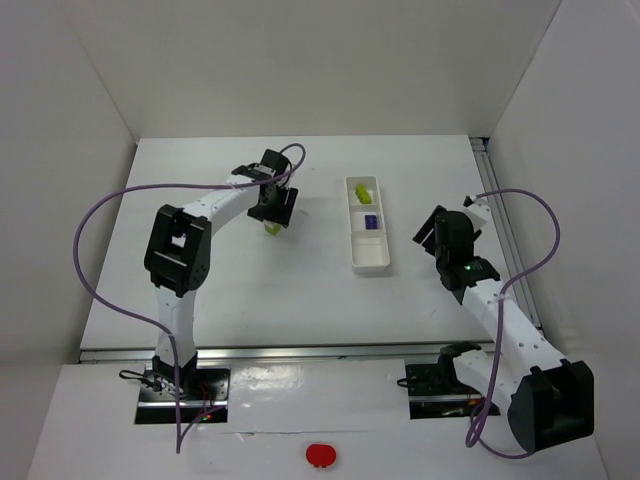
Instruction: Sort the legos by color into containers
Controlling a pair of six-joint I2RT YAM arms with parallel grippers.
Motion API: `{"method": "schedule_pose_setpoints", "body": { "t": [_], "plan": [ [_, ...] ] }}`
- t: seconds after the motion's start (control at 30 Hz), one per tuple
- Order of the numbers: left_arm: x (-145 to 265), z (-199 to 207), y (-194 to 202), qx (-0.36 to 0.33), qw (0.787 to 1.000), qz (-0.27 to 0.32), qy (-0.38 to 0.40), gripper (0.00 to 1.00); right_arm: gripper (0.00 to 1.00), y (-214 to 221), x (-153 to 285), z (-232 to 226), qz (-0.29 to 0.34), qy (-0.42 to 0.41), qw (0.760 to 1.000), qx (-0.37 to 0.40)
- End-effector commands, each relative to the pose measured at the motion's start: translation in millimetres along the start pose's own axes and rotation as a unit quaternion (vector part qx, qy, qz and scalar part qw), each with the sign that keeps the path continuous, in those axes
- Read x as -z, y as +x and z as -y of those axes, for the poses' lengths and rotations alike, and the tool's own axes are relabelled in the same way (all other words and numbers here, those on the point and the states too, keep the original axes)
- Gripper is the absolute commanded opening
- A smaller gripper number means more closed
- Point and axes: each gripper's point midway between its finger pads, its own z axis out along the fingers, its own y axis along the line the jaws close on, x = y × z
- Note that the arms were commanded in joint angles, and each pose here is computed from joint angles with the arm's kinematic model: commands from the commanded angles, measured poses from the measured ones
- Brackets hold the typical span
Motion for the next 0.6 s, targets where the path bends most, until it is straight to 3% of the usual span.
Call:
{"method": "schedule_pose_setpoints", "body": {
  "t": [0.0,0.13,0.17,0.4,0.43,0.5,0.57],
  "plan": [
    [-2,0,-4,0.012,1.000,0.011,0.002,0.75,0.73,-18,0,-11,0.024,-0.016,1.000,-0.010],
    [0,1,-8,0.012,1.000,0.016,0.003,0.59,0.73,-18,0,-11,0.024,-0.016,1.000,-0.010],
    [3,1,-10,0.013,1.000,0.020,0.003,0.48,0.73,-18,0,-11,0.024,-0.016,1.000,-0.010],
    [37,9,-32,0.009,0.998,0.049,0.032,0.06,0.73,-18,-2,-16,0.019,-0.027,0.999,-0.001],
    [50,14,-35,0.008,0.997,0.057,0.048,0.00,0.73,-18,1,-29,0.010,-0.059,0.998,0.005],
    [72,32,-48,-0.003,0.988,0.081,0.134,0.00,0.73,-23,3,-55,0.005,-0.122,0.992,0.025],
    [110,56,-60,-0.013,0.962,0.111,0.251,0.00,0.73,-14,16,-95,-0.032,-0.232,0.971,0.057]
  ]
}}
